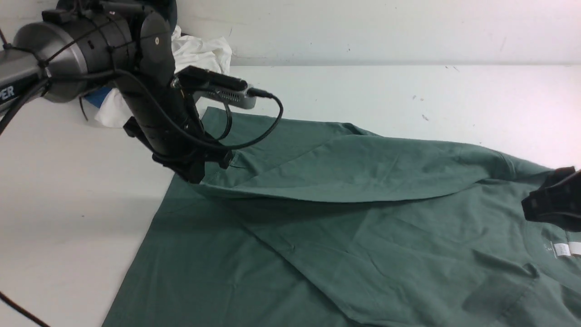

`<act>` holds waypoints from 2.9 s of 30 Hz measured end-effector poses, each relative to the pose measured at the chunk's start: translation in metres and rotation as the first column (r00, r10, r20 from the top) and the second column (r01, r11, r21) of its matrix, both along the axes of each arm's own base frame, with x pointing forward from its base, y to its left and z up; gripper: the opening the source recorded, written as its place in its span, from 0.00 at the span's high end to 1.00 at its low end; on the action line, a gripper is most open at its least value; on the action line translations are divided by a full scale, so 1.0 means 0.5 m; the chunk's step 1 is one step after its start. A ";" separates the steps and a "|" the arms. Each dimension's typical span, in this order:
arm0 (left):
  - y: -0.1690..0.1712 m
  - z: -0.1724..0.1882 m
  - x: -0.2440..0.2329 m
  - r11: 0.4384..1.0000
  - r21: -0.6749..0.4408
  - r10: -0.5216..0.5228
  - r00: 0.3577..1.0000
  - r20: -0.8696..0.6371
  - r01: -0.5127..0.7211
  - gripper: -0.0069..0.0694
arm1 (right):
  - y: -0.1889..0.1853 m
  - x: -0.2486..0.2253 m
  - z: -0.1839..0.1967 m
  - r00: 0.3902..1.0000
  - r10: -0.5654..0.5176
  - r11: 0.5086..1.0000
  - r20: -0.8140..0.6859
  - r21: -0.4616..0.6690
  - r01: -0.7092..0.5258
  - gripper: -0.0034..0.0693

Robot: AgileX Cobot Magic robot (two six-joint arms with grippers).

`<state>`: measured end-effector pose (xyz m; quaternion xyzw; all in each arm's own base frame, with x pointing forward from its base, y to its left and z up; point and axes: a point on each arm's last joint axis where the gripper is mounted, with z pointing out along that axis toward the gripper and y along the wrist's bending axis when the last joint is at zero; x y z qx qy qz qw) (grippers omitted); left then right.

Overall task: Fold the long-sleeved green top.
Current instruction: Use the left arm to drag and drop the cuff onto the cuff closest to the left arm, then use both arms simultaneously to clamp the lower edge of the clothing fabric

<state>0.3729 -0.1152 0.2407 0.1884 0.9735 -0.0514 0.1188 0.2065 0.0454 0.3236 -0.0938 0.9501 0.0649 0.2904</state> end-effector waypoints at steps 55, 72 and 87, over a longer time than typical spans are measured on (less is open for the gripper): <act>0.045 -0.188 -0.337 0.596 0.163 -0.717 0.613 -0.333 0.786 0.39 | 0.105 -0.150 -0.007 0.869 0.467 0.878 -0.164 -0.032 -0.478 0.52; 0.056 -0.153 -0.342 0.658 0.244 -0.650 0.701 -0.294 0.712 0.91 | 0.091 -0.127 -0.021 0.831 0.525 0.801 -0.183 -0.224 -0.555 0.49; 0.063 -0.086 -0.367 0.757 0.257 -0.583 0.799 -0.149 0.601 0.91 | 0.072 -0.085 -0.274 0.618 0.614 0.449 -0.491 -0.427 -0.785 0.26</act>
